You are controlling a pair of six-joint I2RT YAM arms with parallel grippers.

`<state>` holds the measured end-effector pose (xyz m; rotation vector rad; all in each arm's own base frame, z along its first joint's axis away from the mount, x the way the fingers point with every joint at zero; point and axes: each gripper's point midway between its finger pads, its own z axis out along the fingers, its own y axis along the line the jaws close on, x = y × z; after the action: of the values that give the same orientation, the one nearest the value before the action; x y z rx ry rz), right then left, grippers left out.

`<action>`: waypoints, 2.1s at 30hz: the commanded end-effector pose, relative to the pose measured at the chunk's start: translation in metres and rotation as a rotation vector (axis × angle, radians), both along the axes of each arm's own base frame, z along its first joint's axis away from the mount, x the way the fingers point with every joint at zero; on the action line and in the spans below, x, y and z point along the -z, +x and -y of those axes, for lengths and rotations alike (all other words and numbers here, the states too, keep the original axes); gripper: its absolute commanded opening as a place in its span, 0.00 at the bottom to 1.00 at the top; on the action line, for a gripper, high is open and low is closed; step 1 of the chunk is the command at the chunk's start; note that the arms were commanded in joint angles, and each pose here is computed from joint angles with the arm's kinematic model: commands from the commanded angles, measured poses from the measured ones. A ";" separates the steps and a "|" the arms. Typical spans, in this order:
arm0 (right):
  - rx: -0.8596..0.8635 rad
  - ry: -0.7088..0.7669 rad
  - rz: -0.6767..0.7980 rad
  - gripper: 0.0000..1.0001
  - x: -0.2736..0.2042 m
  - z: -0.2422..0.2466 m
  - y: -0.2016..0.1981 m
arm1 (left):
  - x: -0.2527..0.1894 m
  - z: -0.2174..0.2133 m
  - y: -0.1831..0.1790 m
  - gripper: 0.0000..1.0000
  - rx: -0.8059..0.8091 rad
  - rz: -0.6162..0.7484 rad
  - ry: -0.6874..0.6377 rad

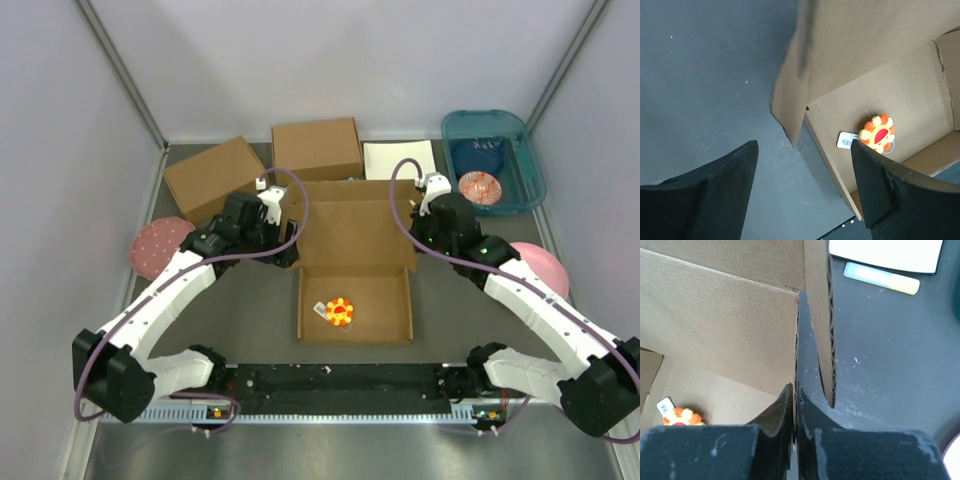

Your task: Fold the paper box

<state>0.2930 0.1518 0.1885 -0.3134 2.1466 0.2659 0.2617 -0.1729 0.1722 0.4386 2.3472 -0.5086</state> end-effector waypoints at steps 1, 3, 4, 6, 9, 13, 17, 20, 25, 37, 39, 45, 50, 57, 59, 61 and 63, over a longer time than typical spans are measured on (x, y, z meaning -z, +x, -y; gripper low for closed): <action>-0.027 0.015 0.040 0.00 -0.011 -0.007 0.000 | -0.022 0.010 0.026 0.77 0.018 0.070 -0.035; -0.027 0.016 0.042 0.00 -0.012 -0.007 -0.001 | -0.024 0.014 0.032 0.74 0.023 0.076 -0.048; -0.030 0.017 0.043 0.00 -0.012 -0.007 -0.001 | -0.022 0.015 0.035 0.72 0.025 0.065 -0.052; -0.031 0.016 0.043 0.00 -0.012 -0.007 -0.001 | -0.025 0.018 0.040 0.67 0.028 0.073 -0.061; -0.033 0.016 0.043 0.00 -0.012 -0.008 -0.002 | -0.028 0.022 0.044 0.58 0.047 0.072 -0.068; -0.031 0.017 0.045 0.00 -0.013 -0.008 -0.001 | -0.022 0.021 0.043 0.49 0.051 0.061 -0.056; -0.034 0.016 0.042 0.00 -0.012 -0.008 -0.001 | -0.015 0.019 0.042 0.45 0.045 0.069 -0.049; -0.034 0.016 0.038 0.00 -0.011 -0.009 -0.001 | -0.008 0.017 0.040 0.44 0.042 0.064 -0.048; -0.037 0.018 0.037 0.00 -0.011 -0.010 0.000 | 0.001 0.019 0.034 0.41 0.056 0.062 -0.063; -0.036 0.020 0.033 0.00 -0.010 -0.010 -0.002 | -0.001 0.021 0.035 0.10 0.051 0.075 -0.088; -0.033 0.021 0.031 0.00 -0.010 -0.009 -0.003 | 0.000 0.021 0.033 0.05 0.045 0.084 -0.099; -0.020 0.035 0.019 0.00 -0.010 -0.010 -0.006 | -0.011 0.021 0.031 0.00 0.002 0.210 -0.168; 0.024 0.063 0.008 0.00 -0.009 -0.010 -0.008 | -0.024 0.024 0.031 0.00 -0.057 0.313 -0.220; 0.061 0.110 0.005 0.00 -0.009 -0.021 -0.014 | -0.043 0.037 0.026 0.00 -0.158 0.489 -0.289; 0.065 0.112 0.009 0.00 -0.007 -0.022 -0.018 | -0.042 0.032 0.026 0.00 -0.199 0.523 -0.288; 0.085 0.121 0.010 0.00 -0.006 -0.020 -0.019 | -0.049 0.033 0.027 0.00 -0.226 0.561 -0.311; 0.096 0.148 0.016 0.00 -0.005 -0.020 -0.022 | -0.050 0.034 0.024 0.00 -0.238 0.578 -0.328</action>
<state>0.2808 0.1598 0.1901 -0.1899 2.1282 0.2628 0.2704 -0.1974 0.1623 0.2957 1.9400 -0.4582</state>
